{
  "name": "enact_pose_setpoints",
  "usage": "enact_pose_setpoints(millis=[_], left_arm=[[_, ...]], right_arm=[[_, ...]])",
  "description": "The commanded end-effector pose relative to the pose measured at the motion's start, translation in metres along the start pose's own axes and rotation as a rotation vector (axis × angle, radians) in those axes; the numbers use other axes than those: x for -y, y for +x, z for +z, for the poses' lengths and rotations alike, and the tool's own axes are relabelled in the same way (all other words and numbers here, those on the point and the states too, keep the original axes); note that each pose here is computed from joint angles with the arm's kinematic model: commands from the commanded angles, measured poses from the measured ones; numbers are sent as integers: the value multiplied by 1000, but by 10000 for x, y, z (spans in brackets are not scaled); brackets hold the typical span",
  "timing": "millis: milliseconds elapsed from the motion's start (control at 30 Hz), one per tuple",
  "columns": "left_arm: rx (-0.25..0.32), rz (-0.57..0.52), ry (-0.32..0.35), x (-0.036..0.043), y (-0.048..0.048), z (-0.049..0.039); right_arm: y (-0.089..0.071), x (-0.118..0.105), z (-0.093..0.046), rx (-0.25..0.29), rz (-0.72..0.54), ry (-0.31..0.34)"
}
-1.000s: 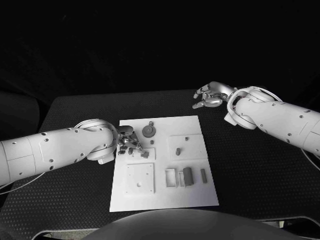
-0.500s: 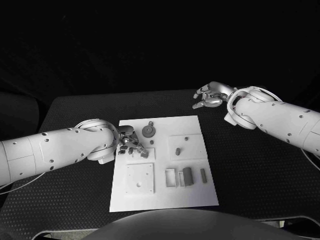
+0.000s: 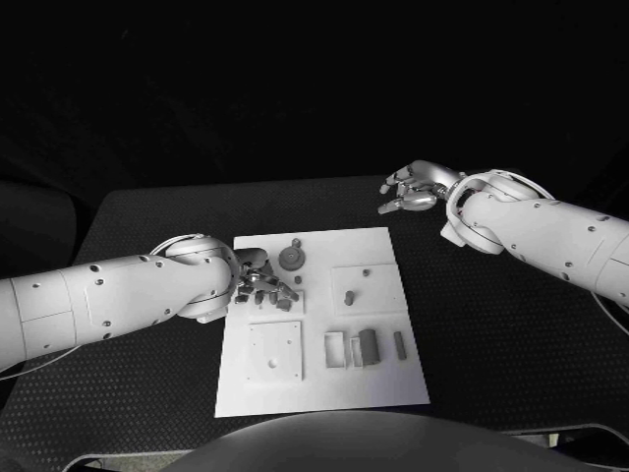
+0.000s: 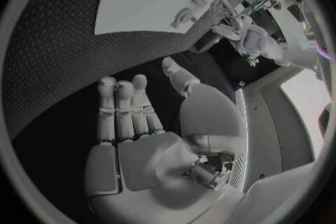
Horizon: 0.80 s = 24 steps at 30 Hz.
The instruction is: Assemble the parts on the task board
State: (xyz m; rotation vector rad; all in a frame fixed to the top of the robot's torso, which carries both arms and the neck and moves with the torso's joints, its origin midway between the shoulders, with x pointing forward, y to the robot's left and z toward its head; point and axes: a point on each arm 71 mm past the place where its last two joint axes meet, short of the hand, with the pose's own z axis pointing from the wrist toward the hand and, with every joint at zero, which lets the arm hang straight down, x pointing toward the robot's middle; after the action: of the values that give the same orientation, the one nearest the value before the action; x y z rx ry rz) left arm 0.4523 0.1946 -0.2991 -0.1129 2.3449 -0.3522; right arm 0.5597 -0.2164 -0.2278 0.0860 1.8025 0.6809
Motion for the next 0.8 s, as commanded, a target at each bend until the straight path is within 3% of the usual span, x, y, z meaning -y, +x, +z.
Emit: enact_pose_setpoints(millis=[33, 433, 800], left_arm=[[12, 123, -39, 38, -6, 0], [-13, 230, -56, 202, 44, 52], [-24, 278, -82, 230, 59, 80]], right_arm=[[8, -4, -2, -11, -7, -3], [15, -17, 4, -13, -7, -6], [24, -36, 13, -14, -7, -9]])
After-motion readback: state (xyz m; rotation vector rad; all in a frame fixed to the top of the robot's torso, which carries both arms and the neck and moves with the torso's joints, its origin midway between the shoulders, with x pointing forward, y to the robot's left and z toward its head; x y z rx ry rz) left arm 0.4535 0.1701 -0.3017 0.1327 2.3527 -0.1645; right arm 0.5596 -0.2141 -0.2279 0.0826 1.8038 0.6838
